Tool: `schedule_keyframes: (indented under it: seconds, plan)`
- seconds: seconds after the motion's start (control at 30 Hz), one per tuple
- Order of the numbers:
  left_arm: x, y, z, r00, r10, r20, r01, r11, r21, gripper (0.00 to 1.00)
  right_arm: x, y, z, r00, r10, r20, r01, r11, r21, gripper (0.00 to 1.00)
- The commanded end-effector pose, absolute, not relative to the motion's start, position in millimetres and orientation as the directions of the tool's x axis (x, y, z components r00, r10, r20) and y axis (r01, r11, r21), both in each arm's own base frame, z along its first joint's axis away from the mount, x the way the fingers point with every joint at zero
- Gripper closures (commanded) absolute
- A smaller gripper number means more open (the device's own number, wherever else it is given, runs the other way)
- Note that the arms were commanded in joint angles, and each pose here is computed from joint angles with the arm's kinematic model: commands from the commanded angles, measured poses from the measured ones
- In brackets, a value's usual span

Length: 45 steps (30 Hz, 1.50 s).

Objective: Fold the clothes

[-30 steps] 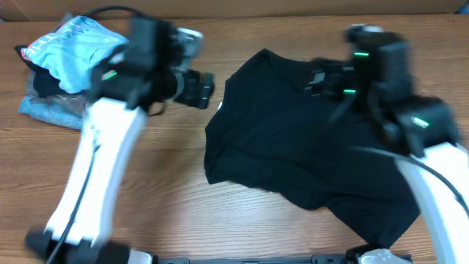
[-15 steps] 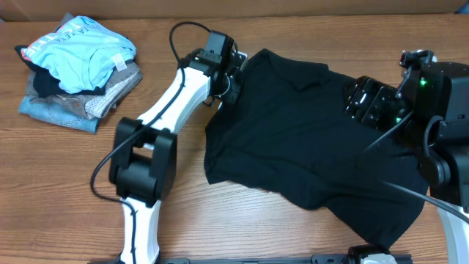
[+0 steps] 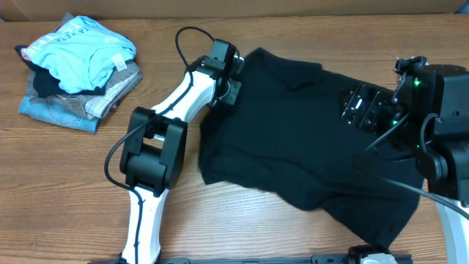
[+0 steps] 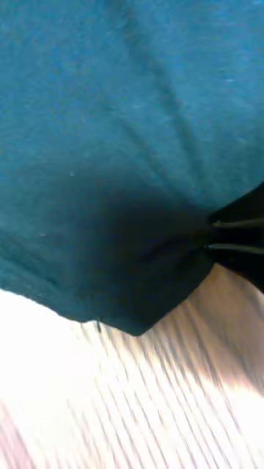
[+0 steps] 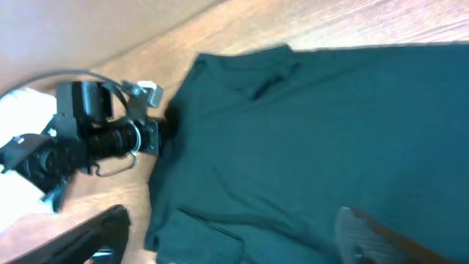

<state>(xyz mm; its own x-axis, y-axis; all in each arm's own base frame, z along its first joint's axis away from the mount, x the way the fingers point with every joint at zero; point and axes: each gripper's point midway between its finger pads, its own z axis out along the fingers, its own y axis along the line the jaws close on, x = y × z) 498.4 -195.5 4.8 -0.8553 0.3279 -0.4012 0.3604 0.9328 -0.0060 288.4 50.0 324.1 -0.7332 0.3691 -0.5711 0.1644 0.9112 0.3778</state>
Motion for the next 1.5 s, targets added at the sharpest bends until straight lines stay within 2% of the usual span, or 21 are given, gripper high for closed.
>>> schedule_keyframes:
  seconds: [0.0, 0.1, 0.2, 0.3, 0.37, 0.47, 0.57, 0.67, 0.77, 0.93, 1.0, 1.1, 1.2, 1.37, 1.4, 1.43, 1.47]
  plan:
    - [512.1, -110.3, -10.6, -0.916, 0.115, -0.385, 0.018, 0.969, 0.245, 0.96, 295.6, 42.3, 309.0, -0.758, 0.371, -0.536, 0.217, 0.919, 0.328, 0.06]
    - [517.9, -66.2, -6.9, -0.919, -0.022, -0.393, -0.125, 0.963, 0.238, 0.96, 298.6, 42.5, 286.1, -0.809, 0.366, -0.461, 0.249, 0.923, 0.295, 0.06]
    - [526.2, -54.0, -4.6, -0.925, -0.084, -0.371, -0.13, 0.986, 0.101, 0.94, 306.6, 42.3, 260.5, -0.85, 0.362, -0.383, 0.28, 0.926, 0.253, 0.06]
    - [532.8, -38.4, 11.3, -0.923, -0.13, -0.362, -0.152, 0.988, 0.034, 0.91, 320.2, 40.5, 233.1, -0.869, 0.384, -0.31, 0.33, 0.919, 0.213, 0.12]
    - [537.8, -29.6, 29.6, -0.916, -0.152, -0.37, -0.168, 0.986, 0.011, 0.85, 331.2, 36.2, 212.1, -0.867, 0.42, -0.267, 0.385, 0.906, 0.174, 0.17]
    - [546.3, -27.7, 68.3, -0.904, -0.167, -0.393, -0.154, 0.986, -0.064, 0.73, 354.7, 37.0, 178.8, -0.875, 0.43, -0.221, 0.406, 0.902, 0.146, 0.2]
    - [550.0, -35.9, 109.9, -0.894, -0.133, -0.428, -0.087, 0.988, -0.127, 0.53, 373.3, 32.0, 147.6, -0.874, 0.45, -0.185, 0.434, 0.893, 0.122, 0.2]
    - [546.4, -39.3, 154.2, -0.876, -0.101, -0.472, -0.041, 0.99, -0.136, 0.44, 386.4, 18.2, 112.9, -0.865, 0.482, -0.136, 0.474, 0.876, 0.093, 0.24]
    - [534.3, -39.8, 198.3, -0.857, -0.082, -0.509, -0.016, 0.991, -0.132, 0.32, 393.1, -3.4, 80.8, -0.85, 0.519, -0.088, 0.515, 0.855, 0.061, 0.31]
    - [495.8, -37.7, 277.4, -0.816, -0.032, -0.577, 0.036, 0.994, -0.105, 0.27, 399.0, -43.7, 41.6, -0.824, 0.564, -0.048, 0.564, 0.826, 0.03, 0.36]
    - [474.5, -36.6, 306.7, -0.798, -0.031, -0.602, 0.04, 0.994, -0.105, 0.25, 399.8, -56.3, 30.0, -0.805, 0.593, -0.034, 0.592, 0.805, 0.033, 0.36]
    - [443.8, -35.5, 339.5, -0.775, -0.033, -0.631, 0.045, 0.993, -0.106, 0.23, 393.4, -76.9, 16.9, -0.781, 0.625, -0.019, 0.625, 0.781, -0.011, 0.26]
    - [414.6, -35.5, 363.4, -0.76, -0.031, -0.65, 0.05, 0.993, -0.106, 0.21, 393.3, -81.6, 7.6, -0.764, 0.645, 0.008, 0.645, 0.764, 0.016, 0.26]
    - [382.1, -32.2, 384.9, -0.745, -0.031, -0.667, 0.048, 0.994, -0.099, 0.18, 413.1, -65.2, -0.1, -0.818, 0.574, 0.008, 0.569, 0.808, 0.151, 0.46]
    - [376.6, -31.8, 387.5, -0.744, -0.031, -0.668, 0.047, 0.994, -0.099, 0.18, 419.4, -60.9, 0.7, -0.834, 0.551, -0.008, 0.541, 0.822, 0.18, 0.57]
    - [374.0, -31.7, 388.4, -0.744, -0.031, -0.667, 0.048, 0.994, -0.099, 0.18, 422.7, -61.1, 0.8, -0.836, 0.548, -0.022, 0.535, 0.825, 0.182, 0.63]
    - [369.8, -31.7, 388.8, -0.748, -0.03, -0.663, 0.048, 0.994, -0.099, 0.17, 428.4, -64.4, 1.2, -0.834, 0.549, -0.05, 0.533, 0.827, 0.181, 0.75]
